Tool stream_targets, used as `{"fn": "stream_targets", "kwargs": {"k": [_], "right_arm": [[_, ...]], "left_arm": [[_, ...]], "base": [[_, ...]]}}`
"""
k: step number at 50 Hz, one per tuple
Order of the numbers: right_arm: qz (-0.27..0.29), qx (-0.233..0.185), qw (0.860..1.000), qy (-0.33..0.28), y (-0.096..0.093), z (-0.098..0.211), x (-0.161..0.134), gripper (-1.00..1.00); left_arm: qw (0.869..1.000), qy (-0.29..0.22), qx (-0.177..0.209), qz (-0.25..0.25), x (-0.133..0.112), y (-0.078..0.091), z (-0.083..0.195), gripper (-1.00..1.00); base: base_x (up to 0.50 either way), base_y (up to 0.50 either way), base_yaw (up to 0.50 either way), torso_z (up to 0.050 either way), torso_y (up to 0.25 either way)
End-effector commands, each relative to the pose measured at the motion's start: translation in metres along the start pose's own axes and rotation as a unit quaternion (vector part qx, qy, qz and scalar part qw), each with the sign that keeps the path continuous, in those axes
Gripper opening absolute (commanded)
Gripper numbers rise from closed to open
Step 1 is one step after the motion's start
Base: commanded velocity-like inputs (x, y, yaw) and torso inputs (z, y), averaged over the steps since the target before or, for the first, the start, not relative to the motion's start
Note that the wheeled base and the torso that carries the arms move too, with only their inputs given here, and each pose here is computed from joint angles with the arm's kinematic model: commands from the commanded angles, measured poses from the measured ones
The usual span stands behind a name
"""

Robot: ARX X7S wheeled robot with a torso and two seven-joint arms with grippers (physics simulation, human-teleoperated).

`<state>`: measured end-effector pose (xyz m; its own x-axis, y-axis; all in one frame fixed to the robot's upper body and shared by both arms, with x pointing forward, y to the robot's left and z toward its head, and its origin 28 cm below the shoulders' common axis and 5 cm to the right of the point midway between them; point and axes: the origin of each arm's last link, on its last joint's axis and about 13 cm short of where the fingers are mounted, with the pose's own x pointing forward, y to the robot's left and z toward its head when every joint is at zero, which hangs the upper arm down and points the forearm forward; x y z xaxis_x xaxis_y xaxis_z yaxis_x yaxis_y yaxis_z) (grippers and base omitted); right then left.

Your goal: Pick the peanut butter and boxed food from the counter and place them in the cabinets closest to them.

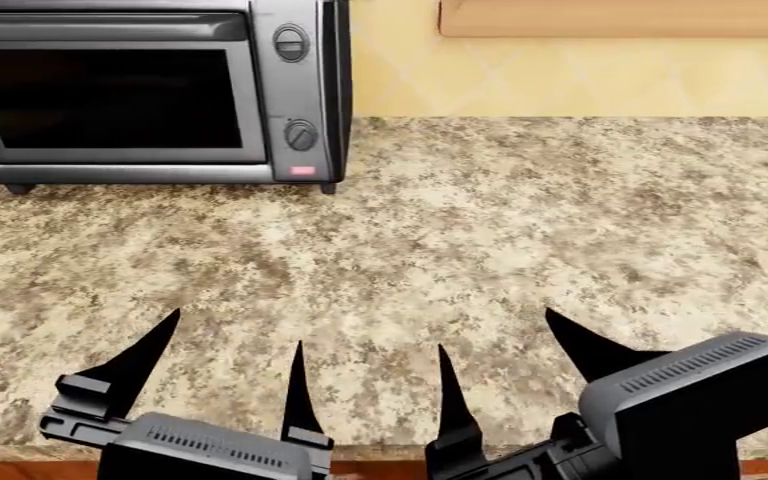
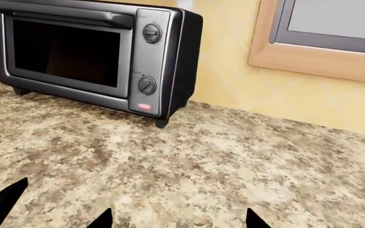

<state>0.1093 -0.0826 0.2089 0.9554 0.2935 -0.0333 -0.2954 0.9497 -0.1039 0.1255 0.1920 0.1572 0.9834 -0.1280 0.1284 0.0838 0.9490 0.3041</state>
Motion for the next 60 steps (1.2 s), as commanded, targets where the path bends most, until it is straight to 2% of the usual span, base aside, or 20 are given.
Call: {"fn": "stream_targets", "kwargs": {"k": [1,60], "right_arm": [[0.001,0.001,1.000,0.001,0.0009,-0.0005,0.0003,1.00],[0.002,0.008,1.000,0.001,-0.0003,-0.0014,0.0002,1.00]], "left_arm": [[1.000,0.001,-0.001,0.000,-0.0001,0.0001,-0.0012,1.00],[1.000,0.000,0.000,0.004,0.0019,0.0024,0.0025,1.00]], "base": [[0.00,-0.50,0.00,0.000,0.000],[0.00,-0.50,0.00,0.000,0.000]]}}
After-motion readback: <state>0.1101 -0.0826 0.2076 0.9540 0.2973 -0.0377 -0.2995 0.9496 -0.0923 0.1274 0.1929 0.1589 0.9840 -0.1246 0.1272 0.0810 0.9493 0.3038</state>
